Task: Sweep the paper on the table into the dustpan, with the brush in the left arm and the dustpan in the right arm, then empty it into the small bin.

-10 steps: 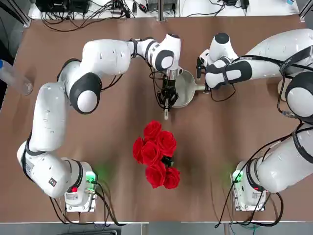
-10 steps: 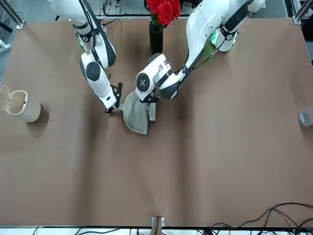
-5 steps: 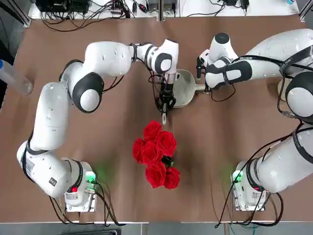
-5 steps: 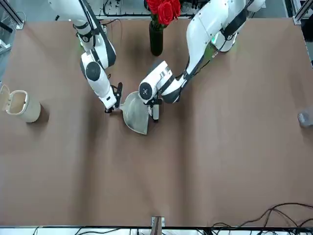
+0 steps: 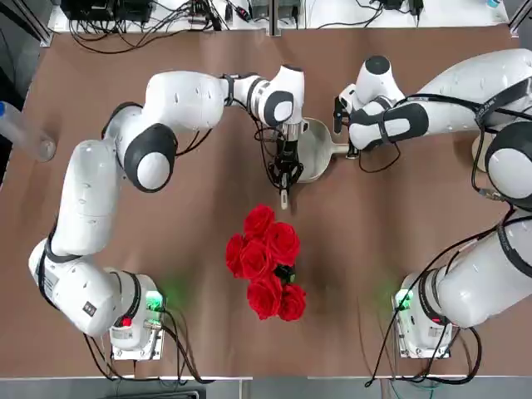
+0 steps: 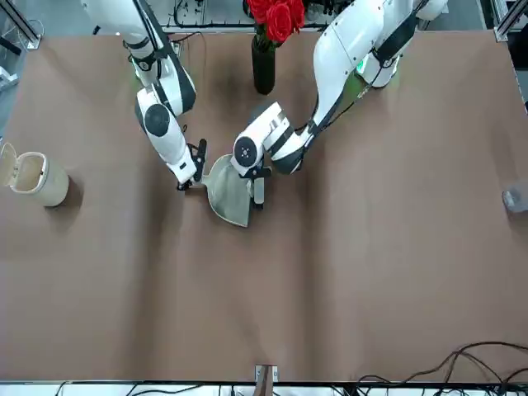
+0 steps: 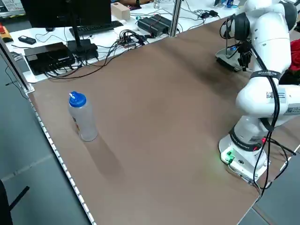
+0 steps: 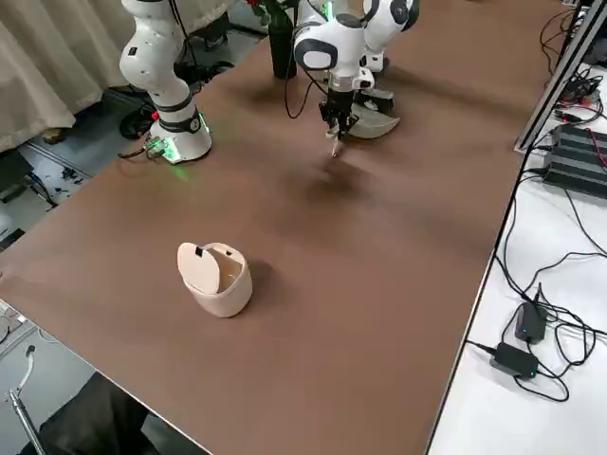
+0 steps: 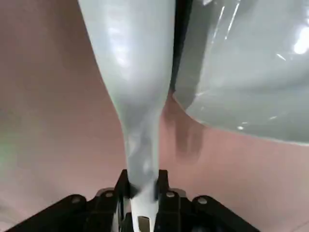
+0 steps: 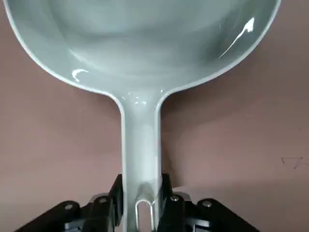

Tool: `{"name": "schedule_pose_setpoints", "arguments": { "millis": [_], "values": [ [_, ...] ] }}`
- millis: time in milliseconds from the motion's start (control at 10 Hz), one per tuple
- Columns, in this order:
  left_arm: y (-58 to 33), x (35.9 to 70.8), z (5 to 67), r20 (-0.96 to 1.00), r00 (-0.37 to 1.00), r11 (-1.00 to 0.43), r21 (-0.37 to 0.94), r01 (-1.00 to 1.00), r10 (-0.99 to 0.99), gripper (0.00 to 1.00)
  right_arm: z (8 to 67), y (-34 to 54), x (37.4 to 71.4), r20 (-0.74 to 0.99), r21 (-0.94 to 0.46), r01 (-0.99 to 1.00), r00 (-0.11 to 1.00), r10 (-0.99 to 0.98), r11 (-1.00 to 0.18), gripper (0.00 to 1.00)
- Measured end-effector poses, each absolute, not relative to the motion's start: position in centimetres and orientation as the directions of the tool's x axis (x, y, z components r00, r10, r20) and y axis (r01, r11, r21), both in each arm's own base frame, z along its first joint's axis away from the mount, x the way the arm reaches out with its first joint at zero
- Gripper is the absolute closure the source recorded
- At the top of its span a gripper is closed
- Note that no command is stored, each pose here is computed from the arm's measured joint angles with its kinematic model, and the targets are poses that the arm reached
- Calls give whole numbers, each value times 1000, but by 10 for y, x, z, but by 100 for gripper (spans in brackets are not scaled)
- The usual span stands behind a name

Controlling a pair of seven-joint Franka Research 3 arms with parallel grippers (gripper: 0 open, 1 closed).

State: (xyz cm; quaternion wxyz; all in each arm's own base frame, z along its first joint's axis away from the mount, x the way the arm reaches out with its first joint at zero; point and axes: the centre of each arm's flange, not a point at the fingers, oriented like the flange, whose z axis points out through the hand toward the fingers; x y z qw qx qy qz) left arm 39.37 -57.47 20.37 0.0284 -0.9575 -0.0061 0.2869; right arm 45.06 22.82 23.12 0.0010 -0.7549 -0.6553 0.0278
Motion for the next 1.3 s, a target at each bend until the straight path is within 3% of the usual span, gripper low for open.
{"name": "schedule_pose_setpoints", "arguments": {
  "millis": [600,1000,1300],
  "values": [
    [-608,367,217,-515,856,-999,-16,-46,-31,73,231,228,451,-41,-38,989,140,989,-141,67],
    [-589,379,220,-551,834,-996,-75,-53,-3,73,231,228,451,-41,-38,989,140,989,-141,67],
    [-558,410,248,-570,820,-992,-120,-35,40,73,231,228,451,-41,-38,989,140,989,-142,67]
  ]
}}
